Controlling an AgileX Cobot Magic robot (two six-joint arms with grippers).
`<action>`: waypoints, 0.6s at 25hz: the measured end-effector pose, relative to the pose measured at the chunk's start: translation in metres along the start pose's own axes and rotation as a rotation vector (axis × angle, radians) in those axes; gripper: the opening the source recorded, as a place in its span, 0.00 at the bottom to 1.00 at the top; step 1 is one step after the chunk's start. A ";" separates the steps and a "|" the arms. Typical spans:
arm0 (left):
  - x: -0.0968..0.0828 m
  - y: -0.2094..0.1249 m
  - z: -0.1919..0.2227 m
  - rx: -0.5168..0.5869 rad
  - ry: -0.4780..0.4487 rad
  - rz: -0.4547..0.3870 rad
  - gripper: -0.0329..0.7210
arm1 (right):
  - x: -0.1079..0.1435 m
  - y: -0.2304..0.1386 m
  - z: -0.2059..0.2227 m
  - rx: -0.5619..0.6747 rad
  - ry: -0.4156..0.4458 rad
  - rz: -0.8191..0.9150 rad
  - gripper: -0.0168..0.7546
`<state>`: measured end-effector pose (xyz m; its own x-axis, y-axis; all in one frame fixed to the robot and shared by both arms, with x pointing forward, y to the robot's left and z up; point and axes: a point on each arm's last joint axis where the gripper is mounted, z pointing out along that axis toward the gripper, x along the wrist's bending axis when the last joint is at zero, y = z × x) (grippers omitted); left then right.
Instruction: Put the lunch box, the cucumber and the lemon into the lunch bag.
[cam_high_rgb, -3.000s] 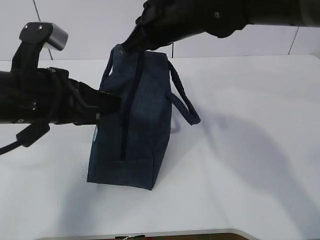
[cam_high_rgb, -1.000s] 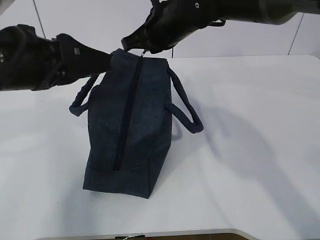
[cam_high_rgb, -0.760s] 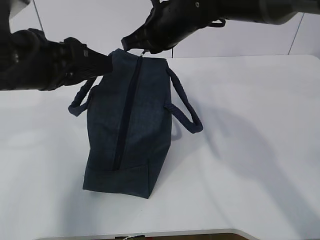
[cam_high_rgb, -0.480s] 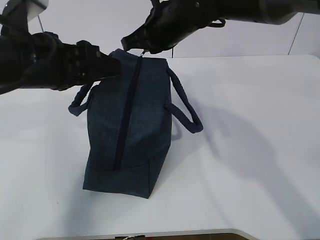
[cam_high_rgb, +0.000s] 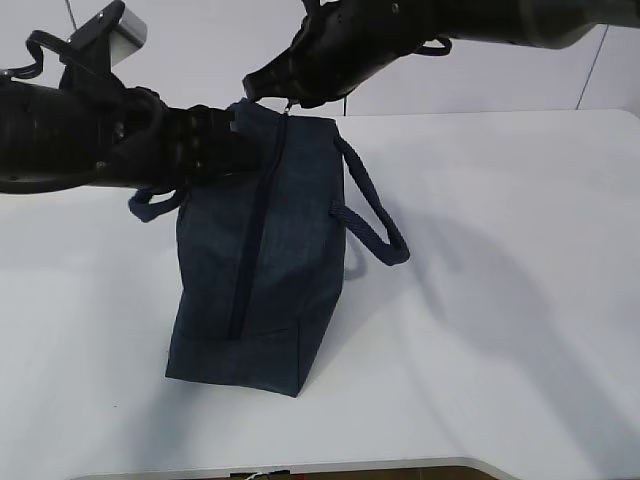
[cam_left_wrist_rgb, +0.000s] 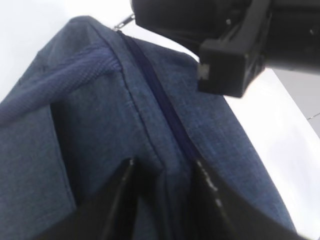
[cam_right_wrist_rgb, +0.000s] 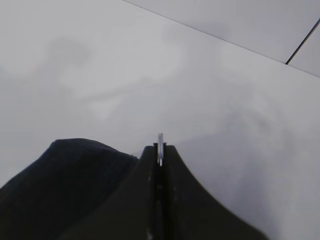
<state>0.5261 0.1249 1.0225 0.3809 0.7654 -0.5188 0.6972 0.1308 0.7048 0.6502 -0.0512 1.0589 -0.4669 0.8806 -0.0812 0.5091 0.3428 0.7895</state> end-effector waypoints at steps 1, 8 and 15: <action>0.000 0.000 0.000 0.001 -0.005 0.000 0.32 | 0.000 0.000 0.000 0.000 0.000 0.000 0.03; -0.003 -0.005 0.000 0.057 -0.044 0.100 0.06 | 0.000 0.000 0.000 0.002 0.000 0.000 0.03; -0.009 -0.011 -0.008 0.154 -0.099 0.349 0.05 | 0.000 0.000 0.000 0.002 0.000 0.001 0.03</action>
<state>0.5102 0.1212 1.0232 0.6629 0.6814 -0.3103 0.5952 -0.2282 0.7705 0.6501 -0.0512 1.0587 -0.4665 0.8809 -0.0799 0.5114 0.3423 0.7883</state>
